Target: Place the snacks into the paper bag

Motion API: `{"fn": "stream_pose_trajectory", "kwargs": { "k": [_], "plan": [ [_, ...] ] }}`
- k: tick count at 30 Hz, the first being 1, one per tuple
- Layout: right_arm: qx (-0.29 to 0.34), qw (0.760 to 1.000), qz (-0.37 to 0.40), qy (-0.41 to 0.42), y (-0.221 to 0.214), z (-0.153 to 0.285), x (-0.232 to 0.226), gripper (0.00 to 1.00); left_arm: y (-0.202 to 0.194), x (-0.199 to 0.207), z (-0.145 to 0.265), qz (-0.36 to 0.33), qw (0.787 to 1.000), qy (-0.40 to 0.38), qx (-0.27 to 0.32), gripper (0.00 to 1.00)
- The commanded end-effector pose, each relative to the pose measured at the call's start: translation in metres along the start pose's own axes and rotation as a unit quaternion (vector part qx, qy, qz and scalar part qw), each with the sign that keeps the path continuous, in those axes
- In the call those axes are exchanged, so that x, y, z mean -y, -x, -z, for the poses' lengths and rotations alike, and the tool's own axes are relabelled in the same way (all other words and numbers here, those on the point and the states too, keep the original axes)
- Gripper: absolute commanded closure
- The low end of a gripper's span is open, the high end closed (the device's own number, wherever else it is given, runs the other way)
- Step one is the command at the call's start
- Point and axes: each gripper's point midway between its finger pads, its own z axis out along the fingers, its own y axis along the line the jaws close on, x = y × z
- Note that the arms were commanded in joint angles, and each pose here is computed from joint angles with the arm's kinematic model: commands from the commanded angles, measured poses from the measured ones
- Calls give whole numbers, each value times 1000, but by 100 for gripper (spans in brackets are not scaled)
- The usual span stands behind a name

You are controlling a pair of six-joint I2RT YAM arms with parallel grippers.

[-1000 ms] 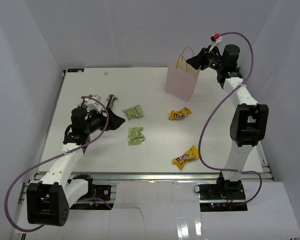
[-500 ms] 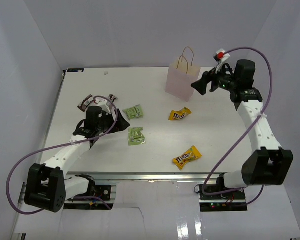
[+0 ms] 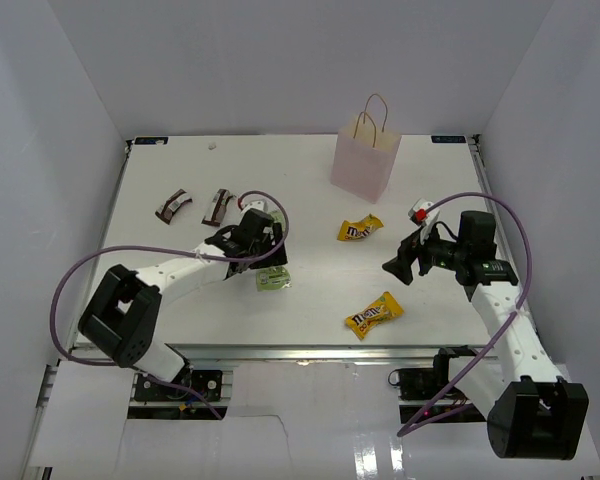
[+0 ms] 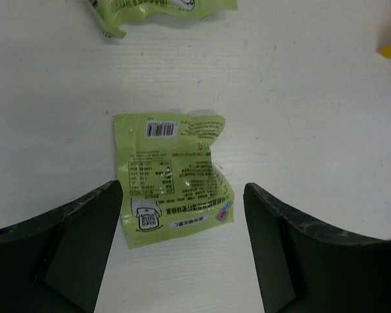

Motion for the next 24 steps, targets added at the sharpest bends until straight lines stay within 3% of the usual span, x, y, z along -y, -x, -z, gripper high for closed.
{"fn": "stream_pose_trajectory", "kwargs": {
  "k": [1,12,18,24],
  "plan": [
    [39,997,64,7,16,3,-2,10,20,0,-2,-11,997,61,38,15],
    [57,996,67,-21,18,18,7,10,3,-5,-40,-96,981,169,-1,18],
    [61,995,70,-30,20,21,10,10,-6,-8,-41,-117,975,188,-7,32],
    [64,995,72,-35,22,24,10,10,-15,-15,-36,-124,973,194,-15,54]
  ]
}}
